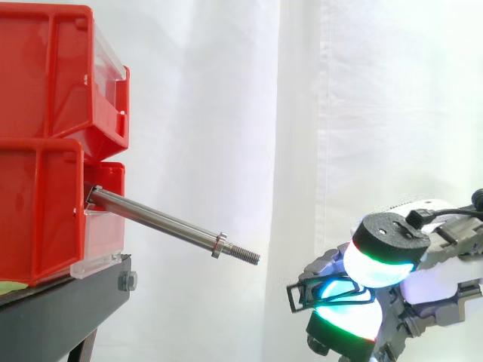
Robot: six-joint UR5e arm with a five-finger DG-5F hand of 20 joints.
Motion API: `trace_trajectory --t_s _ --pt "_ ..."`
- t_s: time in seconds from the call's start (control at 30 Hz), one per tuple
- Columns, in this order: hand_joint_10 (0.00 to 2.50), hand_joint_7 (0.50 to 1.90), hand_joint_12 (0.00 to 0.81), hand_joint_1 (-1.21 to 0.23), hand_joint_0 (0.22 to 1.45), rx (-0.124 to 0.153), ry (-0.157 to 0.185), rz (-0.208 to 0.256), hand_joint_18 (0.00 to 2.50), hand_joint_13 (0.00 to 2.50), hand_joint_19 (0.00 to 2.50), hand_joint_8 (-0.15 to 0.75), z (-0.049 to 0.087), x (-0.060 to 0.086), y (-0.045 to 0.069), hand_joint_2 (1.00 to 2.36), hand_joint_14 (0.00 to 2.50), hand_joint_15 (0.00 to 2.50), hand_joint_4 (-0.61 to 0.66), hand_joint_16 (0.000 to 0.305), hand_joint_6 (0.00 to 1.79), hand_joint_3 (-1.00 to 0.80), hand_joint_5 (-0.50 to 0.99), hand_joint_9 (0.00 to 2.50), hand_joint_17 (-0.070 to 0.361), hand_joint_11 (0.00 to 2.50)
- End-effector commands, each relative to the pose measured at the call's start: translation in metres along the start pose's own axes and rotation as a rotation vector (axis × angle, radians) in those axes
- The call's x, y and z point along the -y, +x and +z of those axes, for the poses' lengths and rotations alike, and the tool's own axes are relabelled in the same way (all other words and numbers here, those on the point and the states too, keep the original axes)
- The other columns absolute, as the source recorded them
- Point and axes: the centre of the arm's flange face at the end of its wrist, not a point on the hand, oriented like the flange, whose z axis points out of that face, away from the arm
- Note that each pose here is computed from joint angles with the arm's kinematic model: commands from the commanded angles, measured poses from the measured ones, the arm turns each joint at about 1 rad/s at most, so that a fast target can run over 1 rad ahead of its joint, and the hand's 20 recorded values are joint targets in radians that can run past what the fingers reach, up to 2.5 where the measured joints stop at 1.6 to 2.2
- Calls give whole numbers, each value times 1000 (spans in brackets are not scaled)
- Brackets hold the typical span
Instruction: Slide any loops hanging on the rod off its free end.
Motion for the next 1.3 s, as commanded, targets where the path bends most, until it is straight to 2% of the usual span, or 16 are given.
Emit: trace_trajectory --t_s 0.0,0.1,0.23,0.37,0.5,0.8,1.1,1.23,1.27 --pt "15 1339 372 -497 612 0 1 5 703 701 342 341 0 -1 0 1008 8 199 224 60 892 -402 -182 844 136 541" --pt "15 1339 371 -508 605 2 -5 6 690 689 348 345 1 -4 -1 1013 7 201 211 60 894 -322 -176 847 135 549" --pt "15 1361 375 -646 599 4 -5 6 698 693 334 351 1 -4 -1 1020 7 200 174 61 895 -141 -176 839 137 557" --pt "12 1313 389 -714 607 5 -5 12 727 704 318 351 1 -4 -2 1018 7 198 150 64 908 -98 -186 820 145 560" --pt "12 1281 381 -795 637 5 -4 15 715 690 320 335 1 -3 -2 1016 7 200 178 63 913 -145 -210 778 142 553" --pt "15 1251 370 -859 736 2 -5 32 729 690 302 322 2 -4 0 1010 7 186 179 61 917 -338 -219 778 137 574" --pt "14 1273 373 -851 721 -3 -4 51 755 702 301 331 2 -4 2 1009 8 184 232 60 911 -373 -214 800 136 569" --pt "13 1352 375 -792 662 -7 -1 59 754 706 307 338 1 -5 3 1006 7 190 222 60 903 -412 -194 823 136 579" --pt "13 1371 376 -722 641 -8 0 62 750 703 309 338 1 -5 3 1007 7 191 223 60 893 -414 -181 822 135 569"
